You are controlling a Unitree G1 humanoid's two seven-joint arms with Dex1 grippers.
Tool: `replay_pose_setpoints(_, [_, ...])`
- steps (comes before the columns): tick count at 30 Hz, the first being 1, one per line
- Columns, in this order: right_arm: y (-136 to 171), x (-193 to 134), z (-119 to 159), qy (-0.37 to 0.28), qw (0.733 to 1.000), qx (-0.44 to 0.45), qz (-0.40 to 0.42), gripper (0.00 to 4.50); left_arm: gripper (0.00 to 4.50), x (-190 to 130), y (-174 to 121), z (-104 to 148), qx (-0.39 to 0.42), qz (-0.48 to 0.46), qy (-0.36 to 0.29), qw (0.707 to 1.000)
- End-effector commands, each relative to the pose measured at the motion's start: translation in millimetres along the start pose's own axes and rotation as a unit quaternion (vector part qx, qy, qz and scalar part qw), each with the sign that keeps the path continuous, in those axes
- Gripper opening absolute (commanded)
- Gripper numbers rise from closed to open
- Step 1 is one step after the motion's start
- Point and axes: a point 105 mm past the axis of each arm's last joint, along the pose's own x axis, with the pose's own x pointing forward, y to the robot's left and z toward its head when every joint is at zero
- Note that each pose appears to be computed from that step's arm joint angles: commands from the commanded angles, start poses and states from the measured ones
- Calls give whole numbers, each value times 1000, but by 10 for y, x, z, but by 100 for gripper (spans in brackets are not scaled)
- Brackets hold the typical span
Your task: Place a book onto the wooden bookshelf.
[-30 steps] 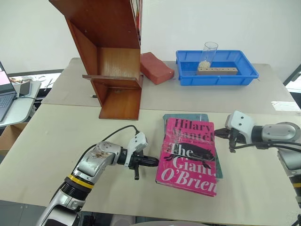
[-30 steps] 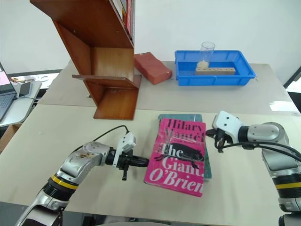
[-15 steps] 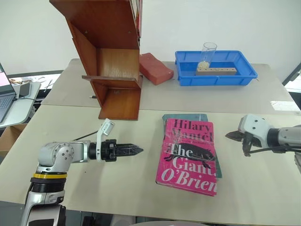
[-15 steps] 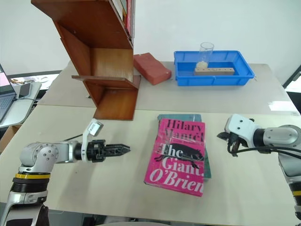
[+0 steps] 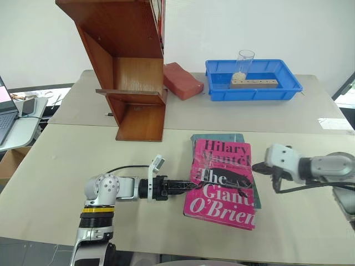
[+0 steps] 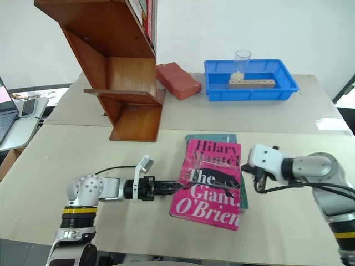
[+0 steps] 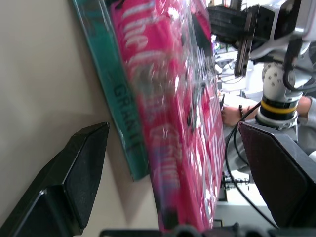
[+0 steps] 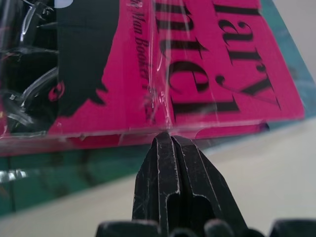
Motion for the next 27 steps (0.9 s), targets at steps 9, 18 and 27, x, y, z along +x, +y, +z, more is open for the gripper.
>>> replay_pose_setpoints(9, [57,90,329,-54,998,-23,17,0,447,67,-14,102,-6,-13,-61,998])
replay_pose_setpoints(18, [-29,-47,246,-42,999,-13,-10,0,95,-88,-260,278,46,-45,-100,993])
replay_pose_setpoints(27, [-150,-490,153,-15,998,4,-63,0,73,-274,-982,650,361,-35,-114,925])
